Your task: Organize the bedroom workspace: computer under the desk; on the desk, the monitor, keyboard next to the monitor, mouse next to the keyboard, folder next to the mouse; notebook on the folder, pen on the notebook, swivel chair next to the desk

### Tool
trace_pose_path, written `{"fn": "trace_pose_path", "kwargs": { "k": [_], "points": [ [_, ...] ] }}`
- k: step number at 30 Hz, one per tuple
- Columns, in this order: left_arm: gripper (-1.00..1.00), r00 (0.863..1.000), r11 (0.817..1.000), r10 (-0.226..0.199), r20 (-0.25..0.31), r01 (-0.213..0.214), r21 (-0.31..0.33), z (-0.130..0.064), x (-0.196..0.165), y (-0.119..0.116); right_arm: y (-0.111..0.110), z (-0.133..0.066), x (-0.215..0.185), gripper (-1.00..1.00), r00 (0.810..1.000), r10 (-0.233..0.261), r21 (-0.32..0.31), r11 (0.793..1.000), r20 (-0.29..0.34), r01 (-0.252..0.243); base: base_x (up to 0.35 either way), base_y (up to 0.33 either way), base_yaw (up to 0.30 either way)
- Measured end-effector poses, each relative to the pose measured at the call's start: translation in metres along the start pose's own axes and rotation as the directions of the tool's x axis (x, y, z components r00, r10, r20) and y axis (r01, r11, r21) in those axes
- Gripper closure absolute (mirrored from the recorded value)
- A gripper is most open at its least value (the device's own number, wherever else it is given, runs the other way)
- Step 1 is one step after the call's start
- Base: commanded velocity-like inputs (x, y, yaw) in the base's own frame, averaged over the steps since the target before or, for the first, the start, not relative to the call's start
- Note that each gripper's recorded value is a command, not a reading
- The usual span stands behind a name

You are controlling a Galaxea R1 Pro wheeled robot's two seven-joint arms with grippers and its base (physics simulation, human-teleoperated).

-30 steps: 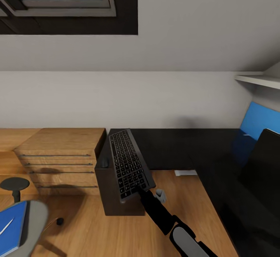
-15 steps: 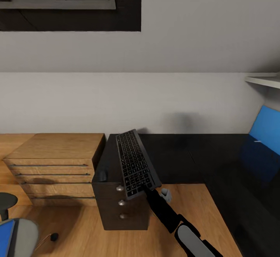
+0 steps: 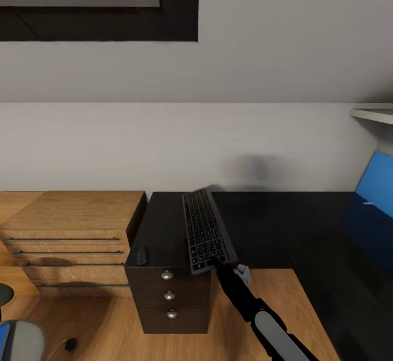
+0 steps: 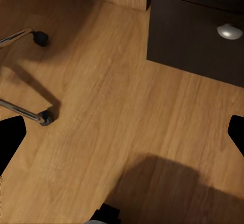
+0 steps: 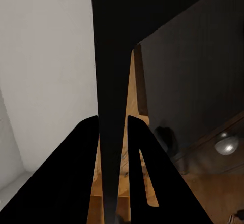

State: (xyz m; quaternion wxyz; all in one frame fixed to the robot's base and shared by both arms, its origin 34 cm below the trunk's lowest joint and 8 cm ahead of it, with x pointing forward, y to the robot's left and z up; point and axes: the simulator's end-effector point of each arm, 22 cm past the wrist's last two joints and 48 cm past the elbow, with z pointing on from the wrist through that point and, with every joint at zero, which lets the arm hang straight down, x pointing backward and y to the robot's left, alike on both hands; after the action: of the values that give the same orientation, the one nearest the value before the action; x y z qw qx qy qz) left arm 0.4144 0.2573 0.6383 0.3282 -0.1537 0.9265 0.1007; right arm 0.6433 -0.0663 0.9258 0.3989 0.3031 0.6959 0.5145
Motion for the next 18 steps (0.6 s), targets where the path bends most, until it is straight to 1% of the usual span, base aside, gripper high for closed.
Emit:
{"fn": "trace_pose_path", "kwargs": {
  "k": [3, 4, 7, 8, 12, 13, 14, 15, 16, 17, 18],
  "points": [
    [-1.0, 1.0, 1.0, 0.021, 0.009, -0.021, 0.005, 0.0, -0.002, -0.002, -0.006, 0.006, 0.011, 1.0, 0.999, 0.034, 0.017, 0.999, 0.003, -0.034, 0.004, 0.0, 0.0],
    [-1.0, 1.0, 1.0, 0.026, 0.011, -0.026, 0.006, 0.0, -0.002, -0.002, -0.008, 0.008, 0.011, 1.0, 0.998, 0.058, 0.025, 0.998, 0.015, -0.059, 0.0, 0.0, 0.0],
    [-1.0, 0.999, 1.0, 0.029, 0.013, -0.029, 0.007, 0.0, -0.003, -0.002, -0.008, 0.011, 0.011, 1.0, 0.996, 0.09, 0.025, 0.996, 0.027, -0.09, 0.0, 0.0, 0.0],
    [-1.0, 0.999, 1.0, 0.03, 0.014, -0.03, 0.007, 0.0, -0.003, -0.002, -0.008, 0.011, 0.01, 1.0, 0.991, 0.133, 0.025, 0.991, 0.034, -0.134, 0.0, 0.0, 0.0],
    [-1.0, 0.999, 1.0, 0.03, 0.014, -0.03, 0.009, 0.0, -0.003, -0.003, -0.007, 0.012, 0.01, 1.0, 0.97, 0.239, 0.02, 0.97, 0.045, -0.24, 0.0, 0.0, 0.0],
    [-1.0, 0.999, 1.0, 0.03, 0.014, -0.03, 0.009, 0.0, -0.003, -0.003, -0.006, 0.012, 0.011, 1.0, 0.965, 0.259, 0.016, 0.966, 0.045, -0.26, 0.0, 0.0, 0.0],
    [-1.0, 0.999, 1.0, 0.026, 0.021, -0.027, 0.009, 0.0, -0.006, -0.003, -0.002, 0.013, 0.014, 1.0, 0.961, 0.276, 0.008, 0.961, 0.03, -0.276, 0.0, 0.0, 0.0],
    [-1.0, 0.999, 1.0, 0.025, 0.024, -0.025, 0.009, 0.0, -0.007, -0.003, -0.001, 0.013, 0.016, 1.0, 0.96, 0.28, 0.009, 0.96, 0.023, -0.28, 0.0, 0.0, 0.0],
    [-1.0, 0.999, 1.0, 0.021, 0.029, -0.021, 0.01, 0.0, -0.009, -0.004, 0.0, 0.013, 0.024, 1.0, 0.958, 0.286, 0.01, 0.958, -0.015, -0.286, 0.0, 0.0, 0.0],
    [-1.0, 0.999, 1.0, 0.019, 0.031, -0.02, 0.011, 0.0, -0.01, -0.004, 0.001, 0.013, 0.026, 1.0, 0.957, 0.289, 0.01, 0.957, -0.025, -0.289, 0.0, 0.0, 0.0],
    [-1.0, 0.999, 1.0, 0.014, 0.039, -0.014, 0.013, 0.0, -0.015, -0.006, 0.002, 0.012, 0.034, 1.0, 0.954, 0.294, 0.012, 0.956, -0.063, -0.294, 0.0, 0.0, 0.0]
  ]
}}
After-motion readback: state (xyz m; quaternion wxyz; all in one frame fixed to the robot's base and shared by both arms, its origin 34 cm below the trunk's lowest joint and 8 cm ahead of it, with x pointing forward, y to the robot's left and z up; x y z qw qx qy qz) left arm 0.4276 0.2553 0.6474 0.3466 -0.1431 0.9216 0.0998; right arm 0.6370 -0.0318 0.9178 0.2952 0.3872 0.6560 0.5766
